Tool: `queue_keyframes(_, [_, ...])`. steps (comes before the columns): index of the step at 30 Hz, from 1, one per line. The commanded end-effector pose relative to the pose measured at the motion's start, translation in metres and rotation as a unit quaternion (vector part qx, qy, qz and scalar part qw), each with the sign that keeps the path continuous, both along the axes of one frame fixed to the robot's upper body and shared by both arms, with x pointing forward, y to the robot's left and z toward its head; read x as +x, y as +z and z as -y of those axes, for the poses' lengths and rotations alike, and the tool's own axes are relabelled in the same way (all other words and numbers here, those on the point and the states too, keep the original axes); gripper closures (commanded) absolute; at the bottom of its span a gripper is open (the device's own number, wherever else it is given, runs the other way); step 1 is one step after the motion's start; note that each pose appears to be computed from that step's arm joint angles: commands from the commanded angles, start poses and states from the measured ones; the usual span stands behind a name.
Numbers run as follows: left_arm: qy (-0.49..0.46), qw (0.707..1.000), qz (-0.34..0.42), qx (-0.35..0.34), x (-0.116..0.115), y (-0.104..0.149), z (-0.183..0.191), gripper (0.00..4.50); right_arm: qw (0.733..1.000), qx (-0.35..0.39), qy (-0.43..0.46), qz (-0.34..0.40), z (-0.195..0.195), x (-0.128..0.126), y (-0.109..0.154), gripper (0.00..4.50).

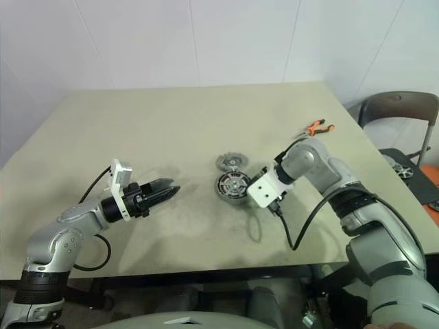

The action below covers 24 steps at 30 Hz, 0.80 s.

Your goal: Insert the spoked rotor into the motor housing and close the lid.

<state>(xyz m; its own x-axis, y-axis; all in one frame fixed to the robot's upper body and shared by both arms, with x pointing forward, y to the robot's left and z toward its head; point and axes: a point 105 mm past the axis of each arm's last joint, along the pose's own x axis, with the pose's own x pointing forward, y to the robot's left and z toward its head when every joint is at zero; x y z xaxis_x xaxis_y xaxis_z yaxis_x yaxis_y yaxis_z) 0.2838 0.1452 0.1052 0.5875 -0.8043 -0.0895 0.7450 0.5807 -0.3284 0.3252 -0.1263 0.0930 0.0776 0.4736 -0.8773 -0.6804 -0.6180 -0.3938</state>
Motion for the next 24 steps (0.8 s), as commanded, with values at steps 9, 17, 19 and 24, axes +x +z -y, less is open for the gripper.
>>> queue_keyframes(9, [-0.001,1.000,0.023,0.001,0.002,0.007,-0.001,2.14,1.000,0.002,-0.002,0.026,-0.003,0.015,0.006,1.73])
queue_keyframes(17, [0.001,1.000,0.024,0.004,0.000,0.011,-0.004,2.14,1.000,0.006,0.011,0.027,-0.011,0.013,-0.005,2.68])
queue_keyframes(19, [0.003,1.000,0.023,0.005,-0.001,0.011,-0.004,2.14,0.999,0.009,0.015,0.034,-0.011,0.013,-0.005,3.34])
queue_keyframes(24, [0.004,1.000,0.022,0.003,-0.003,0.010,-0.002,2.14,0.998,0.019,0.024,0.053,-0.016,0.017,-0.001,3.34])
